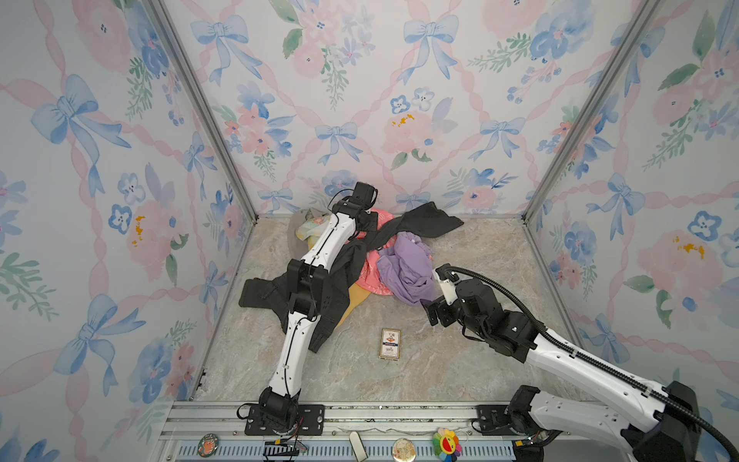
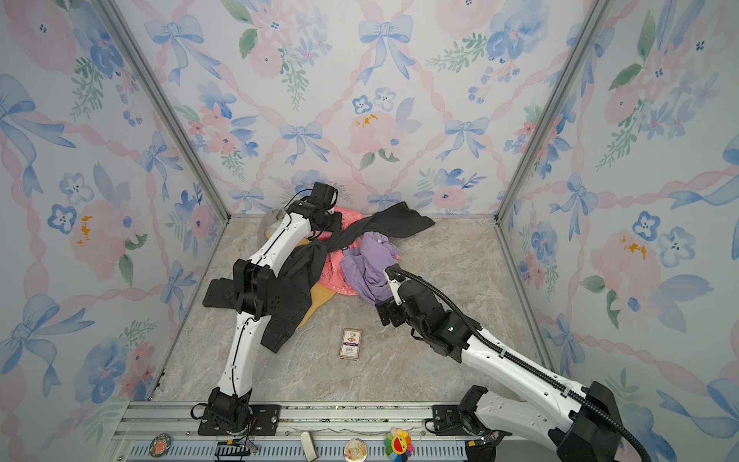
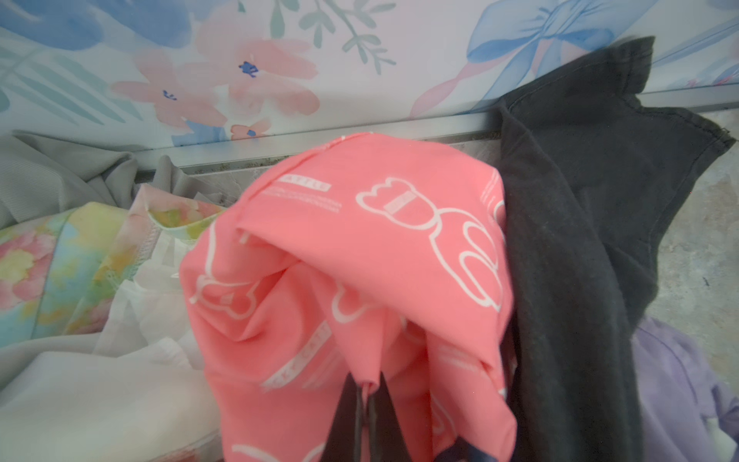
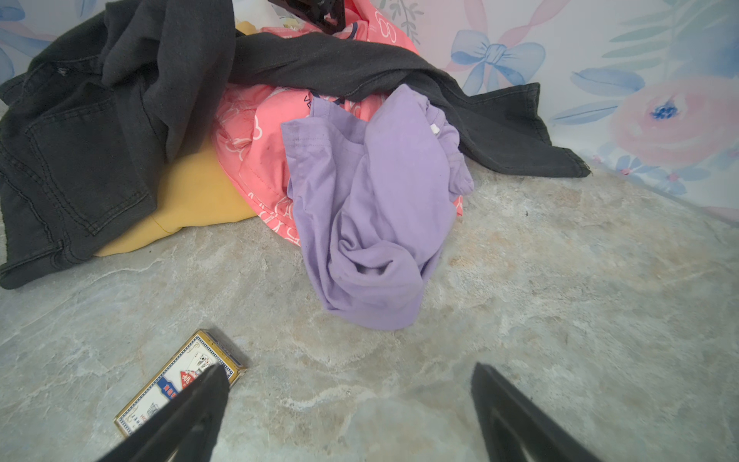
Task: Pick out a specific cloth from the pile
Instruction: 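Close the left gripper on the pink bear-print garment, then lift the pink garment up out of the pile with the left gripper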
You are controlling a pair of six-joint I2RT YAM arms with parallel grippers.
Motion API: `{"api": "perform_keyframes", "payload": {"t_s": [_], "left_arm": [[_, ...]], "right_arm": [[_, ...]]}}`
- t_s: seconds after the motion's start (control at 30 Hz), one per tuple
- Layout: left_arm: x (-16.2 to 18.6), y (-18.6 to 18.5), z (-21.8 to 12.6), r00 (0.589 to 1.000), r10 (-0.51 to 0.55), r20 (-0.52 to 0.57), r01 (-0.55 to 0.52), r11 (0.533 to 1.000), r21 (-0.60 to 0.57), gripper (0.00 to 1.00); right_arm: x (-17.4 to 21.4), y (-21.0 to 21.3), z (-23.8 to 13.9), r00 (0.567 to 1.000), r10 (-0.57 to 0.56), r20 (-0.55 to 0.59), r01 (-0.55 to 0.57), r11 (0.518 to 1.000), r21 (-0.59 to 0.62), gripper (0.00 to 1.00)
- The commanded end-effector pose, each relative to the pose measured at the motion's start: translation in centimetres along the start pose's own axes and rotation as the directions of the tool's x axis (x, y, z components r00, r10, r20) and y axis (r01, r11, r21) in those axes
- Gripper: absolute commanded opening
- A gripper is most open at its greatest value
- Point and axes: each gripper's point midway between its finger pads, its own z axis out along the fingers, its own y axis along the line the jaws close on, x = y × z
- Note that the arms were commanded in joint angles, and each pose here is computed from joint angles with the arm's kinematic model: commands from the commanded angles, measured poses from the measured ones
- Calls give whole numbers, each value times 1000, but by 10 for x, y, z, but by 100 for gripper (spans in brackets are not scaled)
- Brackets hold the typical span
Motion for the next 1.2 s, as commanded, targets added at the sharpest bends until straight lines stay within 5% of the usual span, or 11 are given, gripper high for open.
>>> {"api": "perform_keyframes", "payload": {"t_s": [0.0,0.6,0.97,1.17], "left_arm": [[-40,-9,-38,992,-32,119,28,999,28,0],[-151,-3,-193,848,-137,513,98,990,102,0],[-206,43,-316,633,-267,727,160,963,215,0],[-215,52,-357,561,-280,779,152,960,235,0]], "right_arm": [[-3,0,0,1000,-8,-1,8,1000,16,98],[-23,-8,-2,998,27,63,-31,997,64,98],[-57,-5,-6,988,55,144,-63,997,50,98],[-95,5,-11,969,61,237,-62,998,-5,98]]}}
